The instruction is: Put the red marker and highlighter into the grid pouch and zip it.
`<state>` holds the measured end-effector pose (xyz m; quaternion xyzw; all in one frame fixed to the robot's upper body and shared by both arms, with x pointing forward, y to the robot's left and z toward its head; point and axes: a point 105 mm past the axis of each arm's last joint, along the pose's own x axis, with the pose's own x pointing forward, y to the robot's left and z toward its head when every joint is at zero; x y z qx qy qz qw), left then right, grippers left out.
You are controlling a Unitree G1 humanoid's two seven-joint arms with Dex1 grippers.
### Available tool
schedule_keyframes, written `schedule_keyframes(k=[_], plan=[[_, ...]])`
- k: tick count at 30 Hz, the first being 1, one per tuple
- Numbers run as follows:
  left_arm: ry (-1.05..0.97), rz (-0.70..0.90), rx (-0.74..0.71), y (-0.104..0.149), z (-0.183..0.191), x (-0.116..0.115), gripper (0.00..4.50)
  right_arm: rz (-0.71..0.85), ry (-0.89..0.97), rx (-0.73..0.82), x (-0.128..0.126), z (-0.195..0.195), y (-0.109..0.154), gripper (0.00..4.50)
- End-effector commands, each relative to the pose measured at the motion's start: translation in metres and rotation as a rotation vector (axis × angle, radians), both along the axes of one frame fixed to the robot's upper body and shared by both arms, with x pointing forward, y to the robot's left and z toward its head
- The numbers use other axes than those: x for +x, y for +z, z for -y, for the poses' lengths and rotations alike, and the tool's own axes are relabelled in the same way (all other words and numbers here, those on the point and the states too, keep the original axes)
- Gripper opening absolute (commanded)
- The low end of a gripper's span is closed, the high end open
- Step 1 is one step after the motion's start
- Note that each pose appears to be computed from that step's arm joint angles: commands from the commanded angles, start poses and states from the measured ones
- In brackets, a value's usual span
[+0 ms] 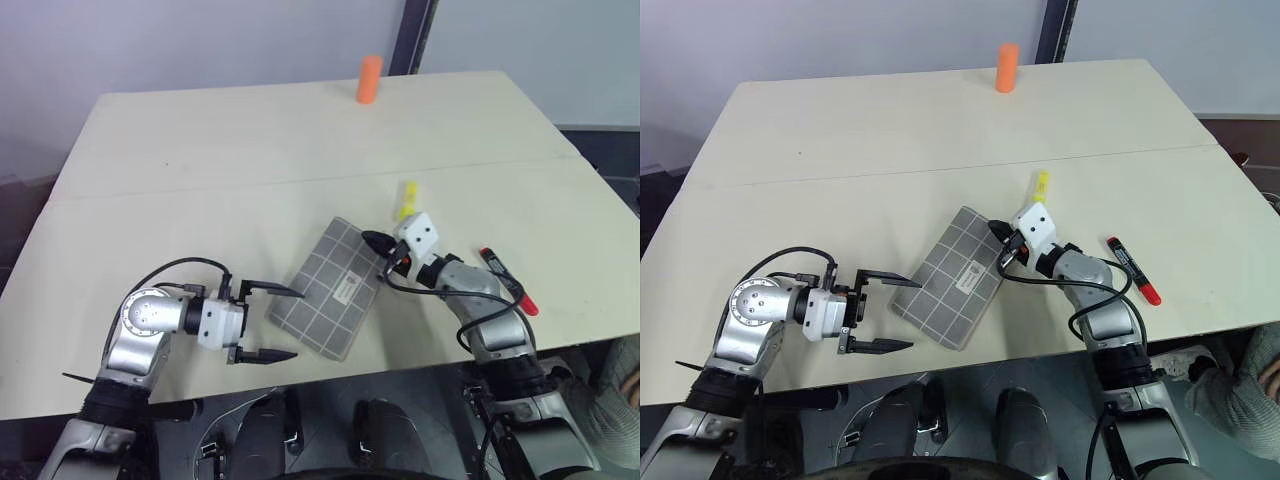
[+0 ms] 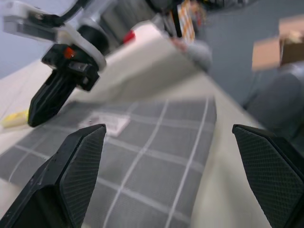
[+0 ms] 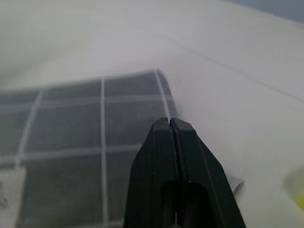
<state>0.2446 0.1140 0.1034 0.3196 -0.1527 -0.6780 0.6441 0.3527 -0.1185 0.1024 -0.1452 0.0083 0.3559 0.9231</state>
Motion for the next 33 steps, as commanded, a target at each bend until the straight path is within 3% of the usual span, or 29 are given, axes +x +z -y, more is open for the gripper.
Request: schedule_keyframes(k=[1,3,17,20,27,33], plan=[[-0.042,0.105,0.039,-0.007,0.007,-0.003,4.5,0.025,-0.005,-0.047,0.0,0.003,0.0,0.04],[-0.054,0.125,0.065,-0.014,0.01,-0.003,4.5,0.01,-0.022,-0.064,-0.001,0.007,-0.005,0.04],[-0.033,0.13,-0.024,0.001,0.052,0.016,4.5,0.028,-0.053,-0.021,0.0,0.011,0.003,0.04],[-0.018,0.061,-0.04,0.002,0.055,0.018,3.64,0.029,-0.053,-0.025,-0.001,0.011,0.003,0.0],[0.023,0.061,-0.037,-0.005,0.054,0.019,0.07,0.03,-0.059,-0.023,-0.003,0.015,0.004,0.0],[0.116,0.055,-0.099,0.003,0.051,0.035,0.07,0.032,-0.064,-0.025,-0.004,0.017,0.004,0.0]])
